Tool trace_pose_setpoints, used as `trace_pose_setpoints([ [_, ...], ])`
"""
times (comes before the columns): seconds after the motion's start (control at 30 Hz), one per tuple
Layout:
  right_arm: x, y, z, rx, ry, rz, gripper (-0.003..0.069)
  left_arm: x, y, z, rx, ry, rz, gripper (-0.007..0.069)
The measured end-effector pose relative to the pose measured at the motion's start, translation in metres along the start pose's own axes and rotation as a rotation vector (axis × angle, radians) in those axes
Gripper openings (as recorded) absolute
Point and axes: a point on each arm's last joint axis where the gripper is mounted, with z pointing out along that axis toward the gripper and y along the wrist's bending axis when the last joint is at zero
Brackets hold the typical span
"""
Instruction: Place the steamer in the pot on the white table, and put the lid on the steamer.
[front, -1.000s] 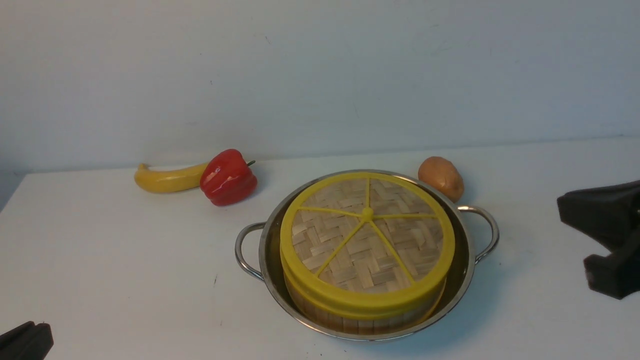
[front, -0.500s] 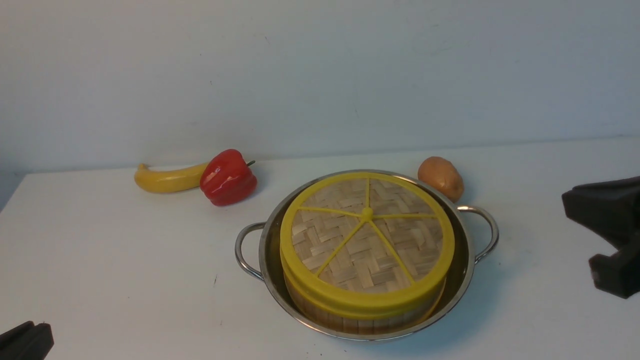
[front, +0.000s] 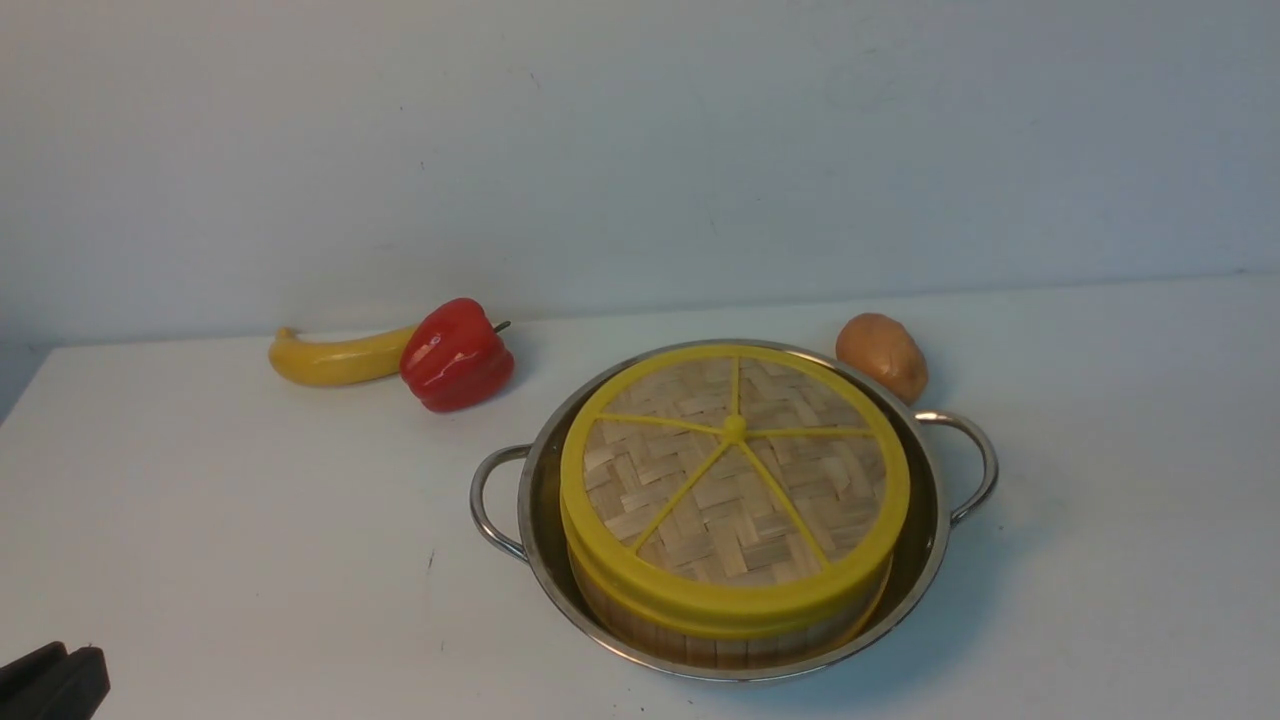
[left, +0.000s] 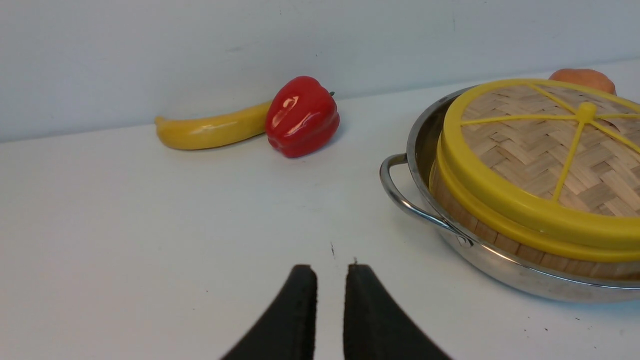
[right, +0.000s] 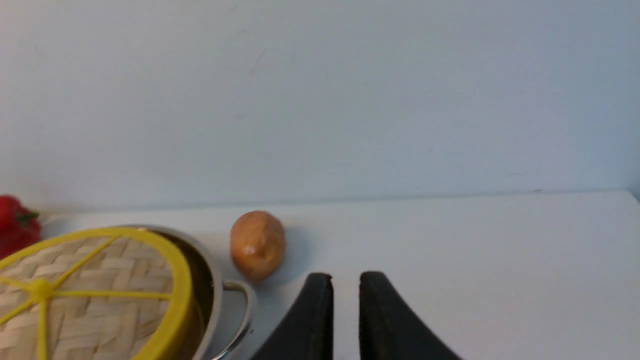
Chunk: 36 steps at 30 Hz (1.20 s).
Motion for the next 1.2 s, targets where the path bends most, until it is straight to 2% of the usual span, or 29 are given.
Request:
trace_pose_setpoints([
  [0.27, 0.079, -0.015, -0.015, 0.076, -0.204, 0.091, 0.0131, 0.000, 0.000, 0.000, 0.000, 0.000, 0.000, 0.0100],
  [0.4, 0.083, -0.016, -0.022, 0.075, -0.256, 0.108, 0.0144, 0.000, 0.000, 0.000, 0.000, 0.000, 0.000, 0.0104],
  [0.73, 0.097, -0.017, -0.021, 0.097, -0.117, 0.106, 0.0176, 0.000, 0.000, 0.000, 0.000, 0.001, 0.001, 0.0115],
  [1.2, 0.098, -0.017, -0.021, 0.098, -0.108, 0.106, 0.0207, 0.000, 0.000, 0.000, 0.000, 0.001, 0.001, 0.0137],
])
